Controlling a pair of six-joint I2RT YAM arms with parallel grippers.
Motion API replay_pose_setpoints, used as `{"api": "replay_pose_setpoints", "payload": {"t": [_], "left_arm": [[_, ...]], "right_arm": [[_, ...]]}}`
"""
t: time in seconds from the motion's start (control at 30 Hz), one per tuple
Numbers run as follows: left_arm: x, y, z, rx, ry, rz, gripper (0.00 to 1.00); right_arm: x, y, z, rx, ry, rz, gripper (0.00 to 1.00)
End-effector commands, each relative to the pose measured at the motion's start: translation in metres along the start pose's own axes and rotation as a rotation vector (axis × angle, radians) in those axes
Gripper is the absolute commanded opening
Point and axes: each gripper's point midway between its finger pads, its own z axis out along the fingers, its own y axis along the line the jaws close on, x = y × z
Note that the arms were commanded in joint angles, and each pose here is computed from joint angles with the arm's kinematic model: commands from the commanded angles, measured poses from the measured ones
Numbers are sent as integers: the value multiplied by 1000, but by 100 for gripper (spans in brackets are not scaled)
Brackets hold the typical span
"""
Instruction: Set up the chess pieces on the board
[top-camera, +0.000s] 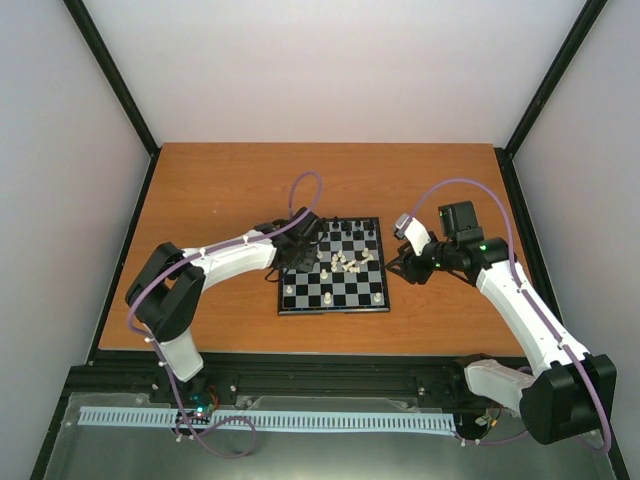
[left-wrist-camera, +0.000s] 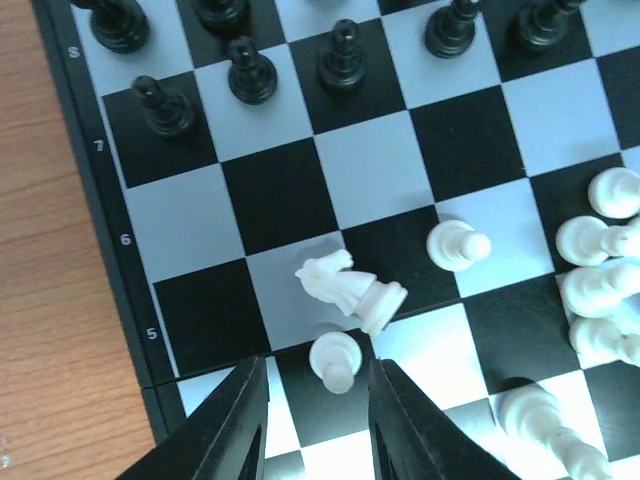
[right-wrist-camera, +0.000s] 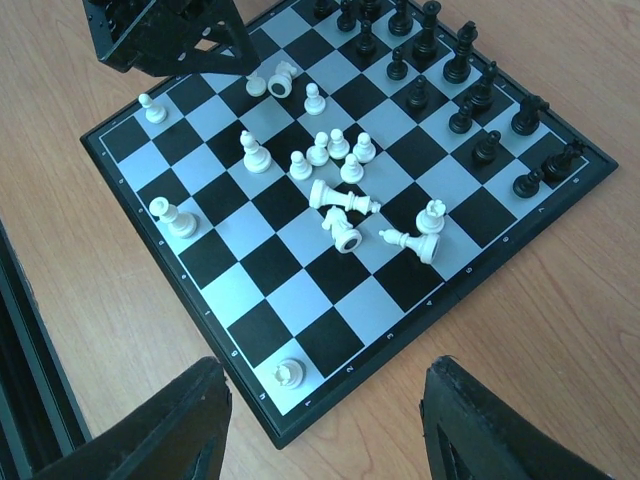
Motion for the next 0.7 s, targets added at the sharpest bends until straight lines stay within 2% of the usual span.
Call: {"api": "replay_pose_setpoints", "payload": {"t": [0.0, 0.67], "left_arm": [[-9, -17, -4, 86, -9, 22, 29], [0, -10, 15, 18, 39, 22, 14]], "right_arm": [[2, -1, 1, 4, 1, -13, 54], [7, 0, 4, -9, 16, -6, 54]]}}
